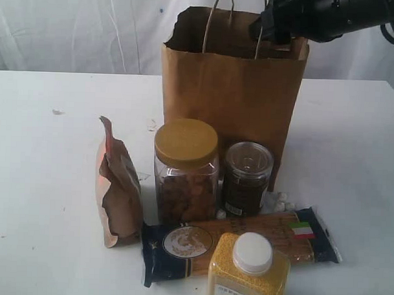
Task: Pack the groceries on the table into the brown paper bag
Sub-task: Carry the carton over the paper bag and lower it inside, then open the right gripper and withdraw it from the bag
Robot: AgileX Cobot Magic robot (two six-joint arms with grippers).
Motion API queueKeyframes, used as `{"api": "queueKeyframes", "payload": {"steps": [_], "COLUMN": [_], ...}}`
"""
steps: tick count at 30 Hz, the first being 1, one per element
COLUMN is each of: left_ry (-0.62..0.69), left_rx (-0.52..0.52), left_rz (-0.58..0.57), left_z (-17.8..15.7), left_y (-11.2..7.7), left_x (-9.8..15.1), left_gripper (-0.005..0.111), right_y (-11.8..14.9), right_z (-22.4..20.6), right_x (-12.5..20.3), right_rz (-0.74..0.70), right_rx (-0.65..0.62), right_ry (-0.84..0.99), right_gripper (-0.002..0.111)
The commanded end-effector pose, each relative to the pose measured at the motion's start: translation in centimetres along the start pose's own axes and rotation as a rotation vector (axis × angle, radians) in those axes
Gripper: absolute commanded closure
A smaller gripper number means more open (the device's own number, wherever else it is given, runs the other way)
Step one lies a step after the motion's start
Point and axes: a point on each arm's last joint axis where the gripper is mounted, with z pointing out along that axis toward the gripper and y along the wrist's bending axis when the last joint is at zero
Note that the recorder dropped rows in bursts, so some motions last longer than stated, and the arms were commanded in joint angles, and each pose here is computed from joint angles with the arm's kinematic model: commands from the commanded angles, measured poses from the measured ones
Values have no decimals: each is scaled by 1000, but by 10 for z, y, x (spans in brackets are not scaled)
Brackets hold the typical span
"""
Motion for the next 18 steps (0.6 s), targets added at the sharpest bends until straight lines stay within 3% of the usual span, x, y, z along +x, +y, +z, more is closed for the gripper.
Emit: {"api": "queueKeyframes", "payload": {"steps": [1, 13, 18], "left_ry": [-3, -3, -3], "left_rx": [3, 3, 3], "left_rz": [2, 2, 2], "left_z": [0, 0, 0], "left_y": [0, 0, 0], "left_x": [1, 1, 1], "left_gripper": [107, 107, 107], "right_y": [1, 9, 16], "right_z": [-3, -7, -28], "right_x": [-3, 2, -9], "right_rz": [17, 13, -11], "right_rx": [3, -60, -52], "right_ry": [-8, 58, -1], "right_gripper": [37, 37, 37]}}
